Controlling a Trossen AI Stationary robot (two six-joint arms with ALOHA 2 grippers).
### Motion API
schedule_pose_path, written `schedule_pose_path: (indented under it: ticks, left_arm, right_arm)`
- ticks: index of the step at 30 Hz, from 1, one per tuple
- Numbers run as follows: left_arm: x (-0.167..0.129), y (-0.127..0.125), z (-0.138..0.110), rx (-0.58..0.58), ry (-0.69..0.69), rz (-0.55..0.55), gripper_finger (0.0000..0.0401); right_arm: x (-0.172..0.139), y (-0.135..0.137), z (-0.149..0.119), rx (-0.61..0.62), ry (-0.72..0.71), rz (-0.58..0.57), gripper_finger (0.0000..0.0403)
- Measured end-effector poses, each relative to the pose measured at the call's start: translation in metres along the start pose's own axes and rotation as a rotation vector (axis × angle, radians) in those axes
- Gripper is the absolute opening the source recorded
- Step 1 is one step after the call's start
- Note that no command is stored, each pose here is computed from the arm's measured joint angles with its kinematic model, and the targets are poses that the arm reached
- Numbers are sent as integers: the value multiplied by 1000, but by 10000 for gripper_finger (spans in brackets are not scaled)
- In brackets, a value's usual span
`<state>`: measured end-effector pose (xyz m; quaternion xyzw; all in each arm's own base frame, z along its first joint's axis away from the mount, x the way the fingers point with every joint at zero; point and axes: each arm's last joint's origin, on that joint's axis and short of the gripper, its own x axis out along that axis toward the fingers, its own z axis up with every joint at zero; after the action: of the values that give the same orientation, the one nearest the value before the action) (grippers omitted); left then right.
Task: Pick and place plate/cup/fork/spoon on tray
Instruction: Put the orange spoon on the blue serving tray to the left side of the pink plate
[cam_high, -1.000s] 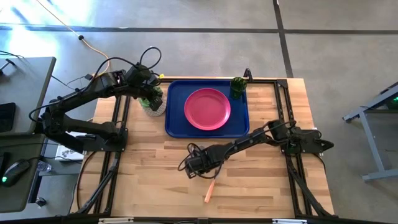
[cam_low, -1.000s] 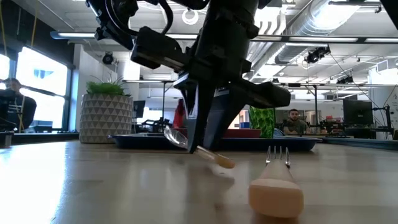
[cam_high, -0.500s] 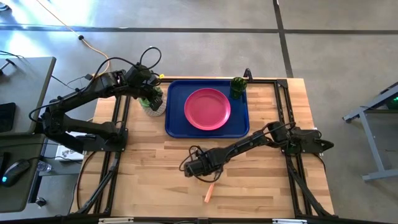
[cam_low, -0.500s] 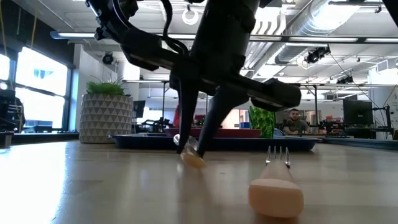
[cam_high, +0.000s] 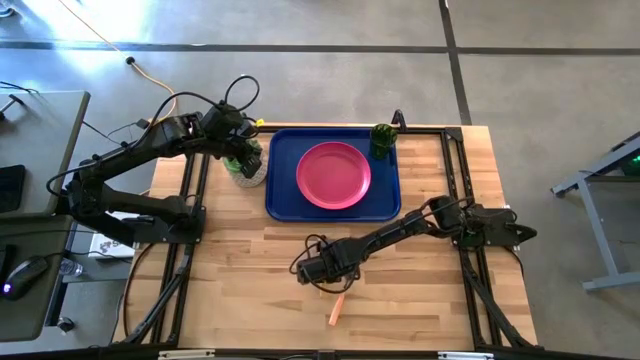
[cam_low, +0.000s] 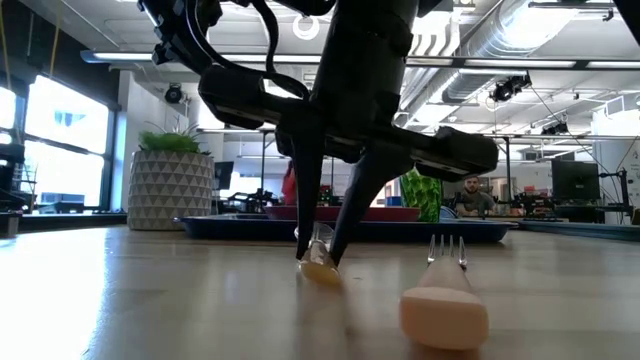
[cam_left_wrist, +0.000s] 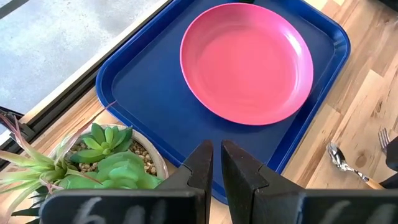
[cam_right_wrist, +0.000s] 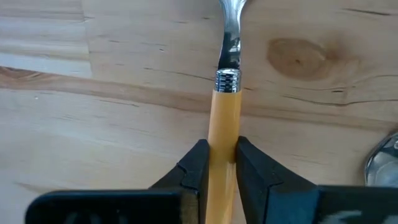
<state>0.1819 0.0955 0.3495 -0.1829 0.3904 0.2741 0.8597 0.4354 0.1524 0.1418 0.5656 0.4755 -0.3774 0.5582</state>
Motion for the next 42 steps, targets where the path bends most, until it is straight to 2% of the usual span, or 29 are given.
schedule_pose_path:
  ticks: [6,16,21,27,33,38,42]
  left_arm:
    - [0,0,0,0,-1,4,23]
    - [0,0,0,0,-1,8,23]
    - [0,0,0,-5,-2,8,23]
    - [0,1,0,-26,-8,36,23]
    - [0,1,0,-26,-10,47,33]
    - [0,1,0,-35,-6,49,67]
    - [0,1,0,-112,-2,35,102]
  right_arm:
    - [1,0,0,-16,0,-3,62]
    - [-1,2,0,-33,-24,24,127]
    - [-9,1,5,-38,-40,11,137]
    - [-37,-4,17,-77,-88,-33,138]
    - [-82,-5,28,-134,-160,-1,138]
    - [-119,-11,36,-168,-269,28,138]
    - [-149,-18,41,-220,-364,46,138]
